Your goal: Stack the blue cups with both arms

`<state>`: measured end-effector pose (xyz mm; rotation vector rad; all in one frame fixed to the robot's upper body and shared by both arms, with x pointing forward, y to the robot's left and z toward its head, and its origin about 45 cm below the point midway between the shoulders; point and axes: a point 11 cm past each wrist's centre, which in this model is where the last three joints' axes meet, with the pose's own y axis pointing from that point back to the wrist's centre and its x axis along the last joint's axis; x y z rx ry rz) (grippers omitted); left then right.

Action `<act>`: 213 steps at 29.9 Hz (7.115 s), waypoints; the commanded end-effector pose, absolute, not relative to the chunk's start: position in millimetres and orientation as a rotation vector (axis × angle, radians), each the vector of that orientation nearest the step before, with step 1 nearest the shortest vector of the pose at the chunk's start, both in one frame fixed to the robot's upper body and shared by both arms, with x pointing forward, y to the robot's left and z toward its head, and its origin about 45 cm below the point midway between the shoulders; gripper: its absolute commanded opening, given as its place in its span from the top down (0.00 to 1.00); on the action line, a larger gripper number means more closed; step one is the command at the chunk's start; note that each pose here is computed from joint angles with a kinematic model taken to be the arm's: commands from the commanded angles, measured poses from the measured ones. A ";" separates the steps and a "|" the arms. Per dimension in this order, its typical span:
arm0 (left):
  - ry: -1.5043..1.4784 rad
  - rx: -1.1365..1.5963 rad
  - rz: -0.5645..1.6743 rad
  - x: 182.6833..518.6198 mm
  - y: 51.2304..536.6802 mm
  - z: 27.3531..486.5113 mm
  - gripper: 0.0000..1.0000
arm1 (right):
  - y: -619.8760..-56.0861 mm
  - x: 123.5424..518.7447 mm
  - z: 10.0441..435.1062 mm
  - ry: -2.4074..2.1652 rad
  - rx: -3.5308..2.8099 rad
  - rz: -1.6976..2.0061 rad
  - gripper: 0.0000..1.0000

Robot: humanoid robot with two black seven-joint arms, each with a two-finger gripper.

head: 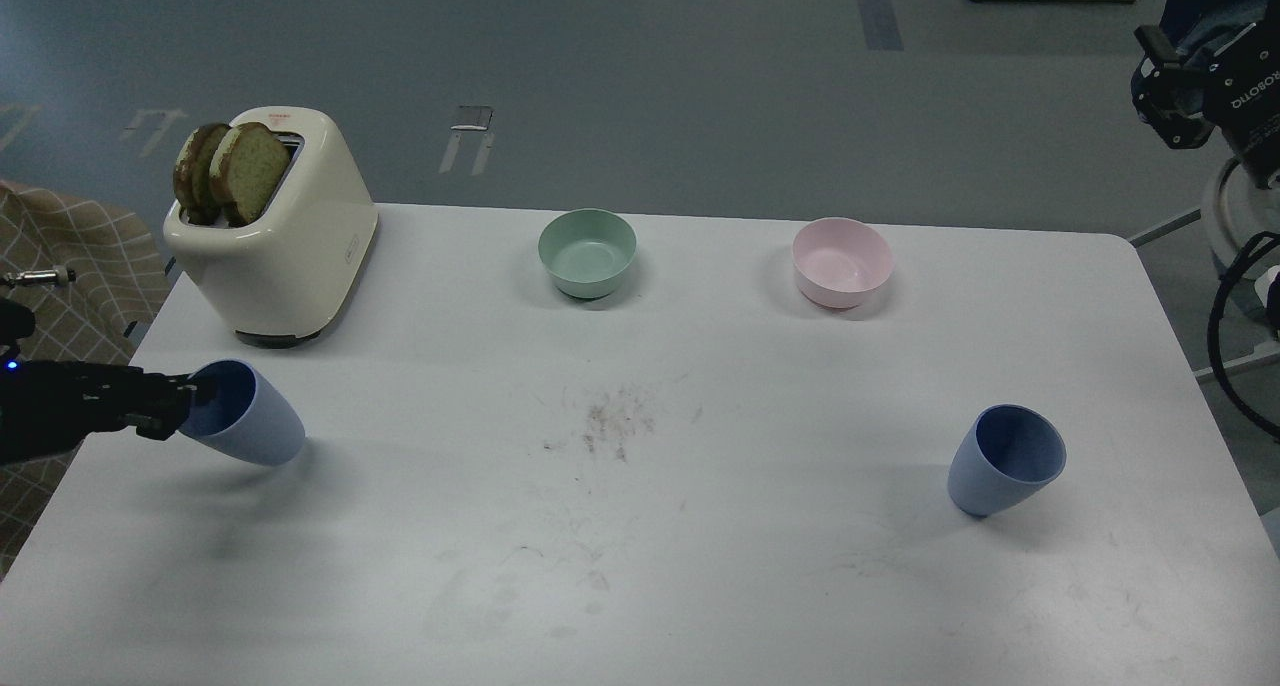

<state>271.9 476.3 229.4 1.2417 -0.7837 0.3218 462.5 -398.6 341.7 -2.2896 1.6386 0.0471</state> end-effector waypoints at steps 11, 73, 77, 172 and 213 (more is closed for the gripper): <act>-1.062 0.984 0.089 340.3 325.6 281.3 1.00 | -348.4 487.5 416.3 1.478 -2.397 -0.147 0.00; -1.212 0.927 -0.345 366.1 98.2 210.9 0.43 | -293.8 494.0 464.1 1.317 -2.504 -0.285 0.00; -1.192 0.883 -0.289 372.2 95.5 233.0 0.17 | -301.8 491.8 464.7 1.334 -2.502 -0.295 0.00; -0.508 0.359 0.503 440.7 173.4 317.9 0.04 | -397.1 280.5 211.4 1.008 -3.888 -1.067 1.00; -0.498 0.389 0.507 441.0 178.8 306.9 0.04 | -165.1 379.6 358.0 -0.273 -3.174 -2.454 1.00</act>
